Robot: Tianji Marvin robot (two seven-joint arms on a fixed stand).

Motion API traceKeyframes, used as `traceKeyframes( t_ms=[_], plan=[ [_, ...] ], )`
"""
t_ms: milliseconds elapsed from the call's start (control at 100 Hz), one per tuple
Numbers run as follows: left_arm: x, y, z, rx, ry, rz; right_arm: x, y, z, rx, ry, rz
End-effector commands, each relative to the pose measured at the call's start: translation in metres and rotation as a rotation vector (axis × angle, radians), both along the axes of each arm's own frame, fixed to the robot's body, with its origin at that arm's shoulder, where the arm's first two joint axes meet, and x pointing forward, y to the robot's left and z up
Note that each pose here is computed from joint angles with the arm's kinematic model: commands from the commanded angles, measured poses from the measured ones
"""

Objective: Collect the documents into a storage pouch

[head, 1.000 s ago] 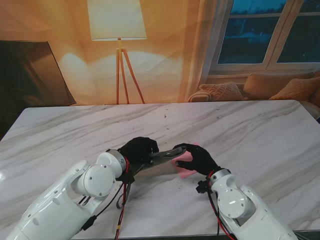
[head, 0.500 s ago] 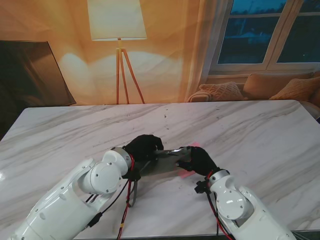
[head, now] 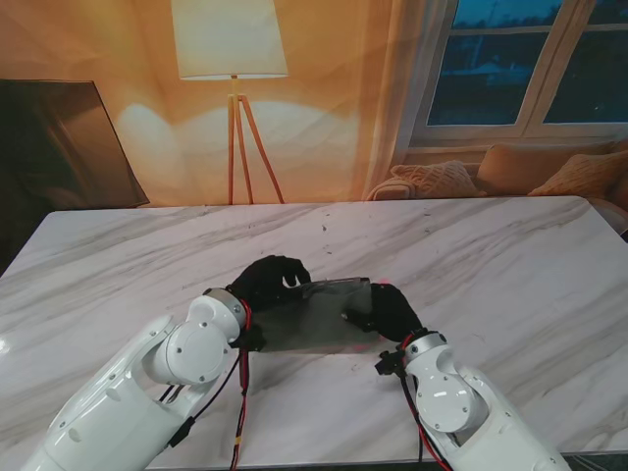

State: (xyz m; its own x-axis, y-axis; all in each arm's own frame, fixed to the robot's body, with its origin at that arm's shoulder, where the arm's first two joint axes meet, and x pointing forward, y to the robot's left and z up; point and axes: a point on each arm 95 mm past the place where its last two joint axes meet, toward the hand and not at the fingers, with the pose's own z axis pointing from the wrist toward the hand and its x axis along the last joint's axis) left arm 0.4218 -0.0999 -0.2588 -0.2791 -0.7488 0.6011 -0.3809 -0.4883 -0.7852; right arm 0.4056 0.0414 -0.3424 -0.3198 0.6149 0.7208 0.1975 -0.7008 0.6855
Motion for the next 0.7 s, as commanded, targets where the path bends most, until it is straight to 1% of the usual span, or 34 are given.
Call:
traceKeyframes(
  t_ms=[0,200,410,530,690],
  plan=[
    [0.000,0.005,0.010,0.002,-0.033,0.016,-0.003,0.002,-0.003,0.008,0.019,-0.006],
    [-0.005,0.034,0.019,0.043,-0.101,0.105,-0.002,0.000,-0.001,0.015,0.015,-0.022],
    [-0.015,0.070,0.023,0.116,-0.142,0.194,-0.001,-0.002,0.000,0.016,0.001,-0.027],
    [-0.022,0.089,0.020,0.160,-0.144,0.242,0.000,-0.002,0.000,0.017,-0.007,-0.028],
    [-0.030,0.108,0.011,0.194,-0.115,0.294,0.000,-0.002,0.000,0.022,-0.016,-0.030]
  ],
)
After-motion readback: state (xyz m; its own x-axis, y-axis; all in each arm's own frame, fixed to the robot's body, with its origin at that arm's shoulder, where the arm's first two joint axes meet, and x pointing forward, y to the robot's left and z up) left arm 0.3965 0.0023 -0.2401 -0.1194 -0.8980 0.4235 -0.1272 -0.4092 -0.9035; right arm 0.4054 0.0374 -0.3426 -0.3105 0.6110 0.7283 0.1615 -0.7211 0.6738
